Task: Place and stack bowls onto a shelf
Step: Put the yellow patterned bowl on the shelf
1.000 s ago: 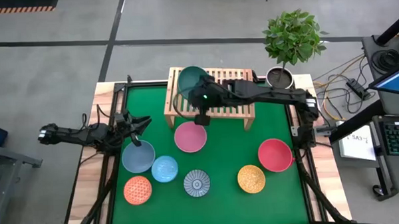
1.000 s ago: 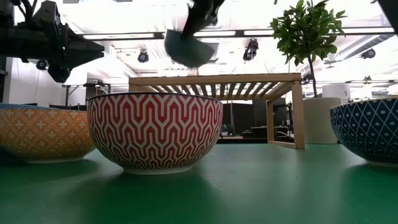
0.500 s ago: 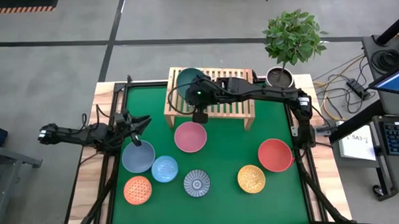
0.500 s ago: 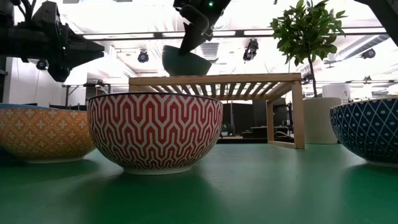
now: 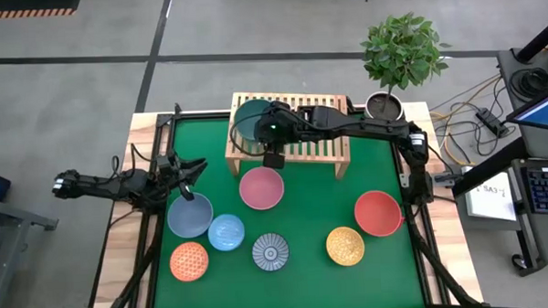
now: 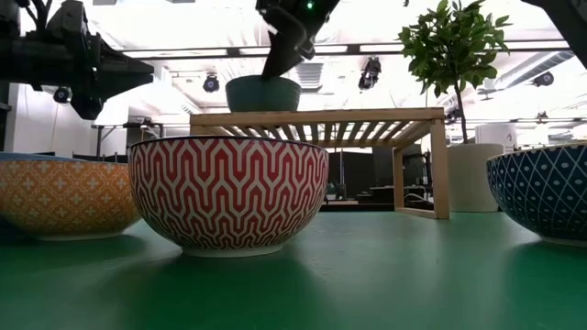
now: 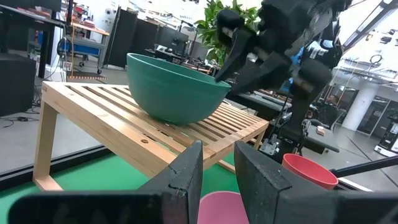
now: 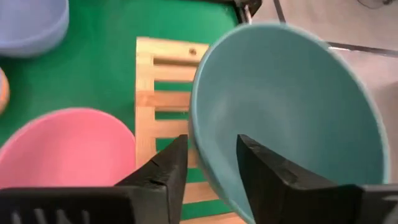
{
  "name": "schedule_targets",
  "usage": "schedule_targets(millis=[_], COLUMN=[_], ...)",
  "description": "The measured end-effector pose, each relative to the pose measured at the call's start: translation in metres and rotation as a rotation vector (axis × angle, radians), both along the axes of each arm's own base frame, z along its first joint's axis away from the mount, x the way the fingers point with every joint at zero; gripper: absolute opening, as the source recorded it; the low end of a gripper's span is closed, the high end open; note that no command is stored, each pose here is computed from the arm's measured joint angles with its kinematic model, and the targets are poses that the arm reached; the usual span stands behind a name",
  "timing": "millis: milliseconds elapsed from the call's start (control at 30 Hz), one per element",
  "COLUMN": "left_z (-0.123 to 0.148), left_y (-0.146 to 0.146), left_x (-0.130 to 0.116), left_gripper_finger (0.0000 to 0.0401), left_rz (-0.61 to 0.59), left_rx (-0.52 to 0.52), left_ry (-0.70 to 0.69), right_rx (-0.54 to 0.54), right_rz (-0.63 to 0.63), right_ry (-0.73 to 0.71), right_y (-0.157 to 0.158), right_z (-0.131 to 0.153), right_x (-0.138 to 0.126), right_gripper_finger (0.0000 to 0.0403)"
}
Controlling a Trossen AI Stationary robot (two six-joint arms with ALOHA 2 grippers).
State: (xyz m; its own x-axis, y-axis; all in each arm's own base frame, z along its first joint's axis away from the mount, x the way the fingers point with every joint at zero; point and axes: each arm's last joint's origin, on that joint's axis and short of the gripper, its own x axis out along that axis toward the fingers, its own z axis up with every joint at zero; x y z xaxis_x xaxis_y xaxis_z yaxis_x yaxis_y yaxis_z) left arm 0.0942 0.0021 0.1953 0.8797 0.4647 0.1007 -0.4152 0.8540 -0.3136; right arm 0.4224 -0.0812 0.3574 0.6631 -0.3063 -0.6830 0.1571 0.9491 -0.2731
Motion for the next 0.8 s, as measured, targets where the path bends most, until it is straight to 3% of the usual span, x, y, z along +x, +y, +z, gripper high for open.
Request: schedule_targets(millis=[233,367,500,667,800], left_z=[0.003,0.005,0.005,0.005,0.005], left_y=[0.000,0.000,0.000,0.000,0.000], left_x=[-0.001,-0.001,-0.001,-0.001,-0.001], left_gripper_finger=[0.0075,0.0075,0.0075,0.0075,0.0075], left_rz=[-0.001,-0.001,-0.001,-0.003,-0.004], left_rx=[-0.003,-0.005,-0.006,-0.023,-0.025], left_ry=[-0.011,-0.015,-0.016,-0.025,-0.024], right_rx=[0.108,0.323,0.620,0.715,0.789], right_rz=[-0.057,-0.078,-0.111,-0.185,-0.387], right_ry=[-0.034,0.017,0.150,0.299,0.402], right_y=[0.023,0.057,0.099,0.162,0.200], right_z=[0.035,0.043,0.034,0.010,-0.020], right_x=[-0.016,-0.029,-0.037,-0.044,-0.054], right_gripper_finger=[0.0155,0.0154,0.0148,0.0143,0.0143])
